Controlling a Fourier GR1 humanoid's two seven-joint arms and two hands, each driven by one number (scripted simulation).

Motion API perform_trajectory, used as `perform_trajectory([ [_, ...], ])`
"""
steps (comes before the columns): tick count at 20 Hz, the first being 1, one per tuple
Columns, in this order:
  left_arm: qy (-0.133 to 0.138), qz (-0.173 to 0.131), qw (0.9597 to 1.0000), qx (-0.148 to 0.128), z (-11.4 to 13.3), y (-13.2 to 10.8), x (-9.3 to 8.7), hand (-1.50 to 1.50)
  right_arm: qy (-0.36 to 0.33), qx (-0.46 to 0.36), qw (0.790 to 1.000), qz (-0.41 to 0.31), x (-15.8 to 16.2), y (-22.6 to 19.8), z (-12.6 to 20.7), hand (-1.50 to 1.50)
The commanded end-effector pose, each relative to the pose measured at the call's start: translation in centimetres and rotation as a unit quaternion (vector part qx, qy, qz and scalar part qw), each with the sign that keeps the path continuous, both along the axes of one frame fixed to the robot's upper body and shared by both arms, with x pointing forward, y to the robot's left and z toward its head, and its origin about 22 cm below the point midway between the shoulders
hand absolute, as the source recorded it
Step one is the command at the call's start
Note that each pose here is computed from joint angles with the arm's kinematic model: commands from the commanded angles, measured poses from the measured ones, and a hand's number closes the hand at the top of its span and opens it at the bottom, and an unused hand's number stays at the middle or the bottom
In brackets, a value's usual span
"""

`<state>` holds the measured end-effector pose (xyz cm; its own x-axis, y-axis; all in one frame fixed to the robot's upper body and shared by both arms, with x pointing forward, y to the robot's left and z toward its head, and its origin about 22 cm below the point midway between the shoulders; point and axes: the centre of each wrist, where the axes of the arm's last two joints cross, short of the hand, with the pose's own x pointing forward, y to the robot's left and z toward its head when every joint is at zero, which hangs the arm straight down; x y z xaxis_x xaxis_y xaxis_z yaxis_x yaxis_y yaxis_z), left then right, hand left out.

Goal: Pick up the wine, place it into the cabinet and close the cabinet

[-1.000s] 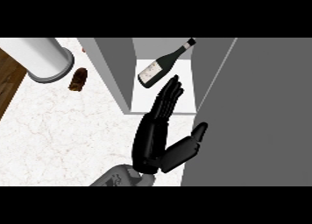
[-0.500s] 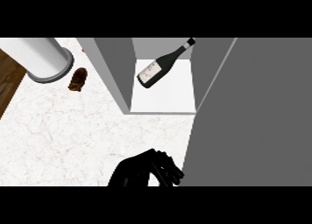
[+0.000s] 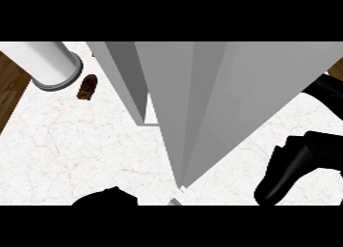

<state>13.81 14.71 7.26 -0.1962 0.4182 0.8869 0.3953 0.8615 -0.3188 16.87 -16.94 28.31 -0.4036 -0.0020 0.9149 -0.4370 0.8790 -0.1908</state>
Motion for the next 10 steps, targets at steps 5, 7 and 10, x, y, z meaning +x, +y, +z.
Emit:
perform_trajectory([
  [5, -0.028, 0.013, 0.9995, -0.011, 2.7, 6.7, -1.3, 1.5, 0.059, 0.006, 0.988, 0.144, -1.9, 2.9, -1.1, 1.5],
  [7, -0.019, 0.021, 0.9995, -0.013, 1.5, 8.8, -1.1, 1.5, 0.057, -0.001, 0.986, 0.155, -2.6, 4.4, -0.8, 1.5],
  [10, -0.038, 0.035, 0.9986, -0.011, 2.3, 11.8, -0.1, 1.5, 0.064, -0.036, 0.982, 0.174, -2.5, 7.1, -0.4, 1.5],
])
